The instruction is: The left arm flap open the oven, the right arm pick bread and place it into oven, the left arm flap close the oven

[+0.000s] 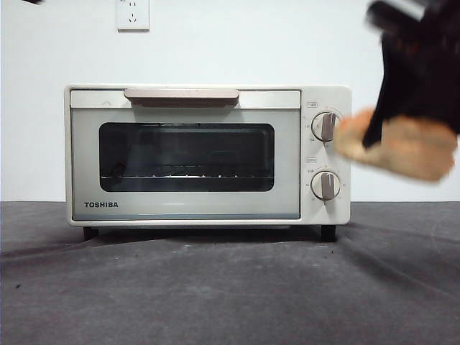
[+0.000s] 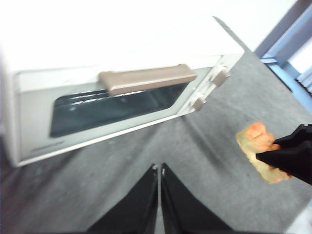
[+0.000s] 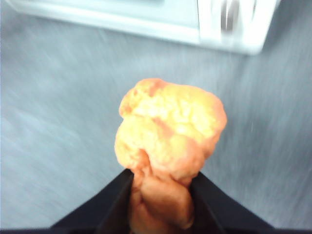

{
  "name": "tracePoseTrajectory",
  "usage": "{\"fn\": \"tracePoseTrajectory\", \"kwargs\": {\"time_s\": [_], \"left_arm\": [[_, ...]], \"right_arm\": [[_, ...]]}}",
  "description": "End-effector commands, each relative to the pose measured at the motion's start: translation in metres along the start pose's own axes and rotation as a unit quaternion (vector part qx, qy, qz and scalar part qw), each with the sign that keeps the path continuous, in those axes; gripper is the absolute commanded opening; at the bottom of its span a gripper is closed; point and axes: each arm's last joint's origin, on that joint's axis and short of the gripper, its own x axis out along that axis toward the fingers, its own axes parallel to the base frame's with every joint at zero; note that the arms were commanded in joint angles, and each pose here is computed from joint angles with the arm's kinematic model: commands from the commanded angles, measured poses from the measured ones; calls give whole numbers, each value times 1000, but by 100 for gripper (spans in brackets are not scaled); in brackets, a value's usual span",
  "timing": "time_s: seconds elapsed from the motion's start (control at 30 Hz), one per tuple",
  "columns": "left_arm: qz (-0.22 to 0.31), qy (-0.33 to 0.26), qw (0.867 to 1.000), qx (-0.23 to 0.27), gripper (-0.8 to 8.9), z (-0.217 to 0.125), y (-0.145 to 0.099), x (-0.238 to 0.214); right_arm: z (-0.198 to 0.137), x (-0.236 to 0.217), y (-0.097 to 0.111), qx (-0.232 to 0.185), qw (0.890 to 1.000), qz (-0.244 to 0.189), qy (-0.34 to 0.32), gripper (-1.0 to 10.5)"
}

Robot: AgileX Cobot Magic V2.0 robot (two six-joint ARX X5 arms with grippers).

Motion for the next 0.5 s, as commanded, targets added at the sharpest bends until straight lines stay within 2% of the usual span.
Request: {"fn": "tracePoseTrajectory", "kwargs": {"time_s": [0.03,0.27,0.5], "left_arm": [[-1,-19,1000,9,16,14,-3,11],[7,-32,998,45,16,44,-8,51],[18,2,997,80,16,64,-9,96]], "right_arm": [[11,-13,6,-1,1000,13,-22,127],[23,-35,10,0,998,26,-53,127],[24,-46,10,0,997,31,-65,127]]}}
